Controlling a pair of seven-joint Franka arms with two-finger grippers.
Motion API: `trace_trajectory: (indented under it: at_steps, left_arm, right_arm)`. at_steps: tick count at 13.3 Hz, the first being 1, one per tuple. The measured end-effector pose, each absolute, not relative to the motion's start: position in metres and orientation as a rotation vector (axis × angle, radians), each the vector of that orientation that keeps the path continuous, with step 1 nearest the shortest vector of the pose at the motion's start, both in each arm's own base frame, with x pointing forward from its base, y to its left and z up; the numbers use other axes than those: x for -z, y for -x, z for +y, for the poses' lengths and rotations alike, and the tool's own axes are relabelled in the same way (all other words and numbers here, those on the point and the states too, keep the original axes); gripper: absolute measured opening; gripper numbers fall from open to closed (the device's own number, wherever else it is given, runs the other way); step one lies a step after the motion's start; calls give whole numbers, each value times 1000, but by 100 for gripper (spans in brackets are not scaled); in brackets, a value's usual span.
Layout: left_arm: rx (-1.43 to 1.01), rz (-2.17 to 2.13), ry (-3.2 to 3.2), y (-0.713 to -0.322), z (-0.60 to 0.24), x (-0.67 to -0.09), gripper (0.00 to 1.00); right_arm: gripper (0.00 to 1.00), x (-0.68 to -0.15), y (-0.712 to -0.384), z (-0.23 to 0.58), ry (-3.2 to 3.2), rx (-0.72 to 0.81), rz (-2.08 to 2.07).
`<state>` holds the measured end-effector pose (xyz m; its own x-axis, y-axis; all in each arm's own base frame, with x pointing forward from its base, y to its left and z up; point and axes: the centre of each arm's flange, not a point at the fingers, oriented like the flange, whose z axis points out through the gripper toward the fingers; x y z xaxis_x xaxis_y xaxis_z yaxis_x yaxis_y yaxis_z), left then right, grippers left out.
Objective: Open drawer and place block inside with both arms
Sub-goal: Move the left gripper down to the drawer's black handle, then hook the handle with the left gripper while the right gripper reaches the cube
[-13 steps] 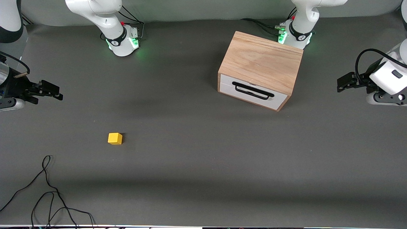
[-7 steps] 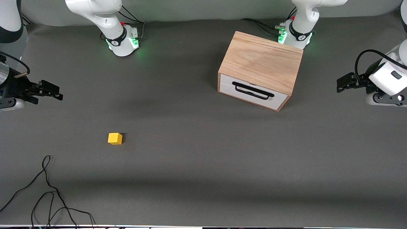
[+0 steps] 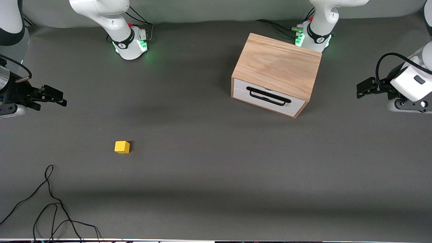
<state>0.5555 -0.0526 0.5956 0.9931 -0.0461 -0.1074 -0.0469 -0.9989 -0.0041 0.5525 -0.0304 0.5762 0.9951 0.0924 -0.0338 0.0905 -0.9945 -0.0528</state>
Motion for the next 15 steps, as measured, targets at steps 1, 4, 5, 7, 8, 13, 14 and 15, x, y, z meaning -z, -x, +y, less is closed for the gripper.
trace_trajectory:
  at_steps: [1, 4, 5, 7, 8, 13, 14, 15]
  left_arm:
    - [-168, 21, 3127, -554, -66, -596, 100]
    - [-162, -172, 3108, -542, -132, -596, 100]
    - [-159, -259, 3096, -535, -157, -596, 100]
    - [-147, -460, 3061, -517, -209, -597, 100]
    - [-140, -567, 3038, -507, -233, -597, 100]
    - [-131, -1040, 2889, -457, -335, -585, 100]
    - [-135, -1133, 2850, -451, -350, -579, 100]
    - [-143, -1205, 2811, -446, -362, -572, 100]
  right_arm:
    - [100, -576, -552, -30, 3087, -56, -142]
    - [100, -576, -552, -30, 3086, -58, -144]
    - [100, -576, -552, -29, 3086, -58, -145]
    - [100, -576, -552, -28, 3086, -58, -147]
    - [100, -576, -553, -28, 3086, -58, -149]
    - [100, -576, -553, -24, 3086, -59, -160]
    - [100, -576, -553, -23, 3086, -59, -161]
    - [100, -575, -553, -23, 3086, -60, -162]
